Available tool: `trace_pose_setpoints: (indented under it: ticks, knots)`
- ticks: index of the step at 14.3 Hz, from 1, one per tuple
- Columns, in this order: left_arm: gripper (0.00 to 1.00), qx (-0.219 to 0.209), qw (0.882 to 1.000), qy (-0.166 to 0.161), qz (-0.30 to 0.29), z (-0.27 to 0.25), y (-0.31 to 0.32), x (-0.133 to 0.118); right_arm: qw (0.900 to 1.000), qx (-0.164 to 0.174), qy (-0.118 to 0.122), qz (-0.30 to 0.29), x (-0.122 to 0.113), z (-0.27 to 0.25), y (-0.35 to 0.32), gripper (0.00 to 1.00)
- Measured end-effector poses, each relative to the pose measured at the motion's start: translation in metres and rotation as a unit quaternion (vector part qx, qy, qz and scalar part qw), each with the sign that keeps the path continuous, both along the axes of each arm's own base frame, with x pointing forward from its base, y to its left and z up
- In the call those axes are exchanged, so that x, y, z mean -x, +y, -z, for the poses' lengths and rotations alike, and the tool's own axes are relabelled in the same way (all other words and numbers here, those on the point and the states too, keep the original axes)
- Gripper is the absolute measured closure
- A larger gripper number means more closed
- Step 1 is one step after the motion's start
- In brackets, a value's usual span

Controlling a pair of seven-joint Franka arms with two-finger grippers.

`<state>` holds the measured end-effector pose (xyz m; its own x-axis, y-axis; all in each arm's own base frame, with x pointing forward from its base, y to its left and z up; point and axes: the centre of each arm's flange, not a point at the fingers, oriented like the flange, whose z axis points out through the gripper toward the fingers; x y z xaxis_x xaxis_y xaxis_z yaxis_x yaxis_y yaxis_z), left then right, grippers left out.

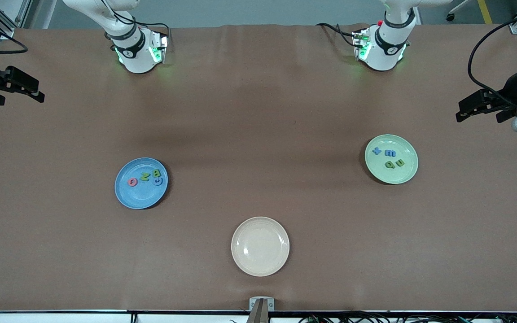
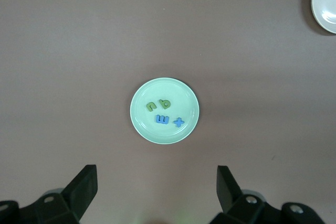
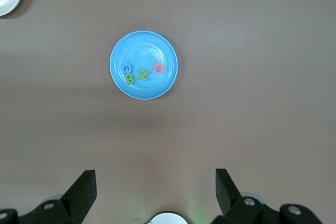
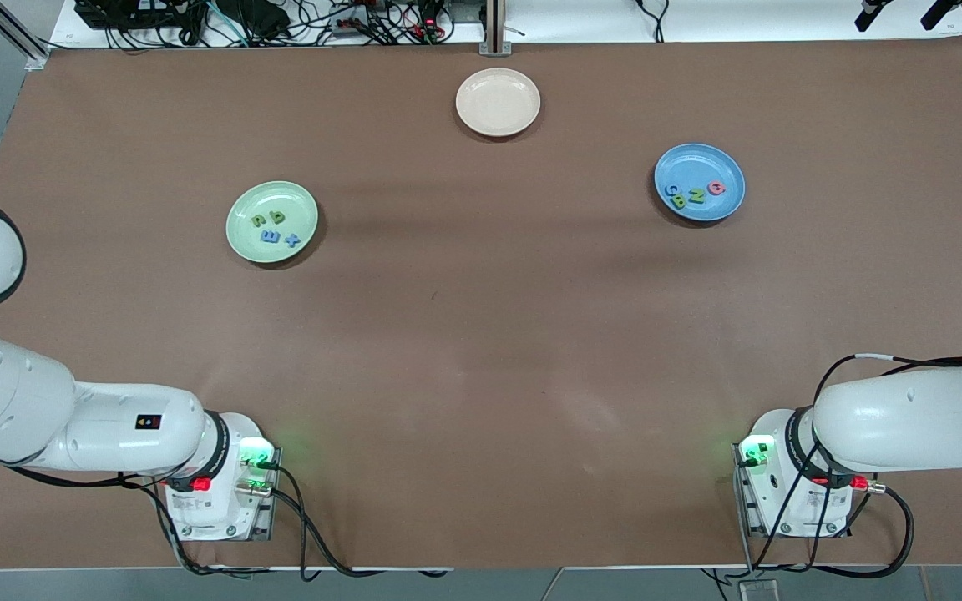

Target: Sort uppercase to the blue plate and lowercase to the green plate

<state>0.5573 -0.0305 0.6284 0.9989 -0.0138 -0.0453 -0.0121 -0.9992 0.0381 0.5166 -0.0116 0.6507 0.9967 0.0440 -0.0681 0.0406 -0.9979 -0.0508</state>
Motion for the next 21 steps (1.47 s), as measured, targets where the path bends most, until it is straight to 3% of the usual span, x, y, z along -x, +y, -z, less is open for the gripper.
trace_pose_setpoints:
  ticks: [9, 16, 21]
  knots:
    - [0.00, 0.000, 1.000, -0.002, -0.004, -0.002, 0.005, 0.000, 1.000, 0.001, 0.000, -0.002, -0.001, 0.003, 0.000, 0.00]
    - [0.00, 0.000, 1.000, -0.028, -0.004, -0.037, 0.006, 0.028, 1.000, 0.012, 0.003, -0.003, -0.001, 0.005, -0.001, 0.00]
    - [0.00, -0.009, 1.000, -0.029, -0.002, -0.038, 0.006, 0.029, 1.000, 0.014, 0.004, 0.016, 0.000, 0.005, 0.000, 0.00]
